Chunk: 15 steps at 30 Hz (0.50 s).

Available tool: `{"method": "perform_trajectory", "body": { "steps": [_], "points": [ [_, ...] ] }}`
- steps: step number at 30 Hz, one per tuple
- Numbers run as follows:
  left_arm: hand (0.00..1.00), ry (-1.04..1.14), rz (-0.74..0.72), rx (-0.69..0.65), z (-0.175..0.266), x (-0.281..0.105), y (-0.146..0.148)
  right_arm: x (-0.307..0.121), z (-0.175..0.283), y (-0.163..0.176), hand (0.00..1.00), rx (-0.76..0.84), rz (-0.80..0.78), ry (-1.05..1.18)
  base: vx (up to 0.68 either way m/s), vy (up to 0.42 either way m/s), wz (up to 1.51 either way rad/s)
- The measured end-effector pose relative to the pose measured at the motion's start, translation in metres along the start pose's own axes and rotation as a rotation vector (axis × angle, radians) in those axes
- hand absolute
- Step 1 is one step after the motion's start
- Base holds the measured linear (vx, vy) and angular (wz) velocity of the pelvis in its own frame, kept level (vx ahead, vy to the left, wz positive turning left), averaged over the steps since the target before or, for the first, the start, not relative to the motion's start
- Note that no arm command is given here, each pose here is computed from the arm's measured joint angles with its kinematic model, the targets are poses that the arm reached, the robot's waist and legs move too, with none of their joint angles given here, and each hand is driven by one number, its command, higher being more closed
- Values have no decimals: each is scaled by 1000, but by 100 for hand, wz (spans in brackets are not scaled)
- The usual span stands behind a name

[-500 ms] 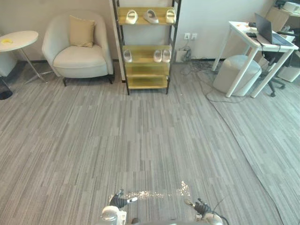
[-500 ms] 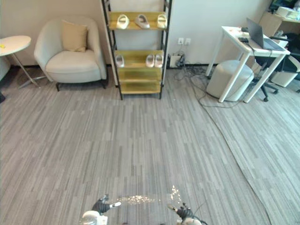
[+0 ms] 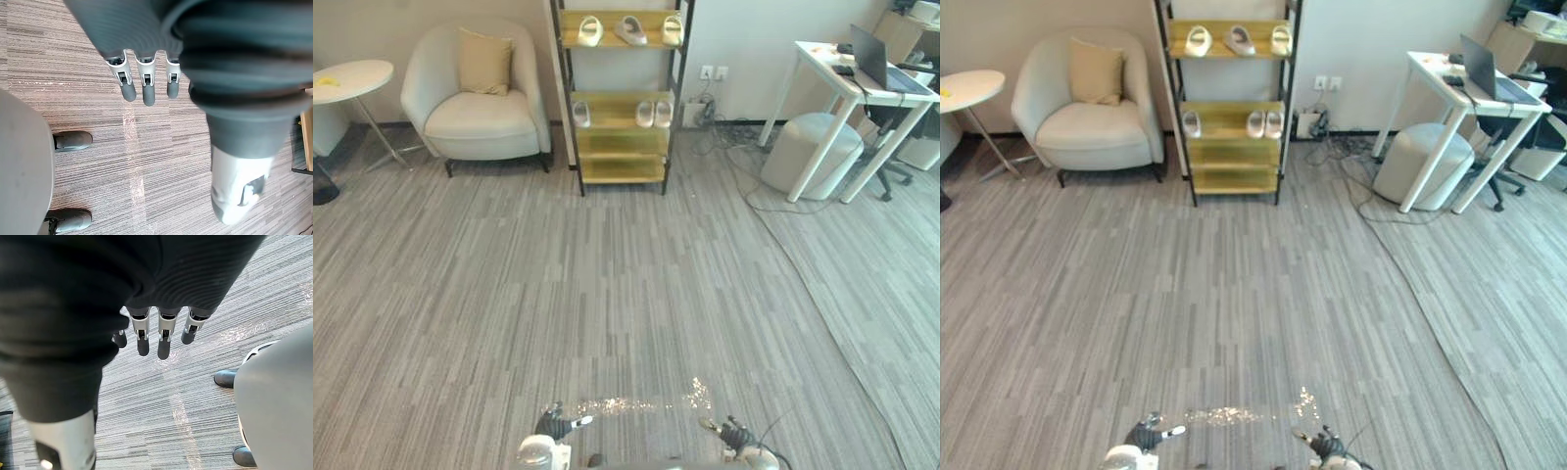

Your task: Organize the slippers on the shoe rack

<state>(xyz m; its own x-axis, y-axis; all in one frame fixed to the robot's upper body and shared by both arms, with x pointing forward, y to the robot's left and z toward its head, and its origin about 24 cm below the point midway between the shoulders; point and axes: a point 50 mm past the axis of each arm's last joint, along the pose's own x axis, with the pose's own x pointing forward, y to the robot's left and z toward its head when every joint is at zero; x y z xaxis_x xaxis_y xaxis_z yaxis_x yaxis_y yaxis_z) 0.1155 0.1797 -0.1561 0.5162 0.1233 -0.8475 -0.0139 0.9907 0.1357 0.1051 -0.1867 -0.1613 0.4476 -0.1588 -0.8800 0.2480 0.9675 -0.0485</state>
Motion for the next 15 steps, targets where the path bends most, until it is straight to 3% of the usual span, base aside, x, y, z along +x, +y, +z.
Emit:
{"method": "perform_trajectory", "body": {
  "steps": [15],
  "points": [
    [0,-8,-1,2,3,1,0,0,2,0,0,-1,1,-10,-5,-1,-3]
  ]
}}
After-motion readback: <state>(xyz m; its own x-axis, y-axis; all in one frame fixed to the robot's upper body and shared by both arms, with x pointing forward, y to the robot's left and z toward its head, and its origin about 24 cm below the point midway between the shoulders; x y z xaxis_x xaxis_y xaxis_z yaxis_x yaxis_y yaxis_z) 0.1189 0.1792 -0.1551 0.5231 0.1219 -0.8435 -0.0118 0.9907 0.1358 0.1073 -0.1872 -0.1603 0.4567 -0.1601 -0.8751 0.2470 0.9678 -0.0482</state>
